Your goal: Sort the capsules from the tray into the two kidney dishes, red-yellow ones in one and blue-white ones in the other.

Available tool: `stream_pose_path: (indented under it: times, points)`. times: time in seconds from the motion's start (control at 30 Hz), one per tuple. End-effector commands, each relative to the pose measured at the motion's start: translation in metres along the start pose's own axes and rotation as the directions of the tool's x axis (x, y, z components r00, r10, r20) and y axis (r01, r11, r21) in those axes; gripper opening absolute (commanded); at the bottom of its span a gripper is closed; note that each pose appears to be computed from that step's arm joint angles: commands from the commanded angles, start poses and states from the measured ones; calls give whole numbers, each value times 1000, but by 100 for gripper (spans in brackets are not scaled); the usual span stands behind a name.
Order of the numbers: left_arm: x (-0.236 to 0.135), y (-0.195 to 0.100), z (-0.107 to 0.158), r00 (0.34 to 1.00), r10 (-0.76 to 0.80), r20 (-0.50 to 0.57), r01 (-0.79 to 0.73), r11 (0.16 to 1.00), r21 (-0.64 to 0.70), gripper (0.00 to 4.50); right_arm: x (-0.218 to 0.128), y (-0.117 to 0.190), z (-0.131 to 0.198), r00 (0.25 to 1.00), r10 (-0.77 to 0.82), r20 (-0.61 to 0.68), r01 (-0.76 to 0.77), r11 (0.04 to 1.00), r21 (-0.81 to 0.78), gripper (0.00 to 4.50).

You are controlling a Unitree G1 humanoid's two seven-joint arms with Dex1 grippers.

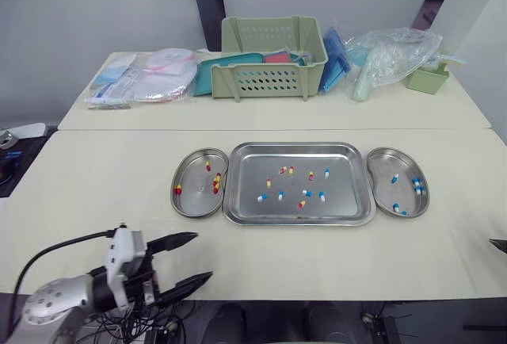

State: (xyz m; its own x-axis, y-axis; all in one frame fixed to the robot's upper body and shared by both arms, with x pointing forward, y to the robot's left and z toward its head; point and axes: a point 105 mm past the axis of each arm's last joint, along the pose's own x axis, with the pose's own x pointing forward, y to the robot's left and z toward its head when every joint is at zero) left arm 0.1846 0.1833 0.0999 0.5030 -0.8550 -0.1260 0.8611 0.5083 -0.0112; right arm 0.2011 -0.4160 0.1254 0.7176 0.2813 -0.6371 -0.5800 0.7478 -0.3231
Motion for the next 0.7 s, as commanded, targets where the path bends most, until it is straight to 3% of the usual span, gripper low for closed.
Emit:
stream_pose_path:
  times: [0.03, 0.4, 0.57, 0.7]
  points:
    - [12, -2, 9, 997, 15, 80, -23, 995, 93, 450, -9, -3, 10, 998, -45, 40, 46, 998, -33, 448]
    - [11, 3, -2, 986, 109, 130, -119, 990, 72, 450, -22, 11, 28, 999, 5, 33, -4, 999, -50, 448]
    - [12, 2, -5, 987, 101, 126, -111, 991, 75, 450, -12, 28, 78, 991, 102, 82, -85, 979, -187, 448]
    - [13, 1, -5, 988, 93, 124, -103, 992, 78, 450, 10, 64, 131, 950, 270, 160, -220, 937, -272, 448]
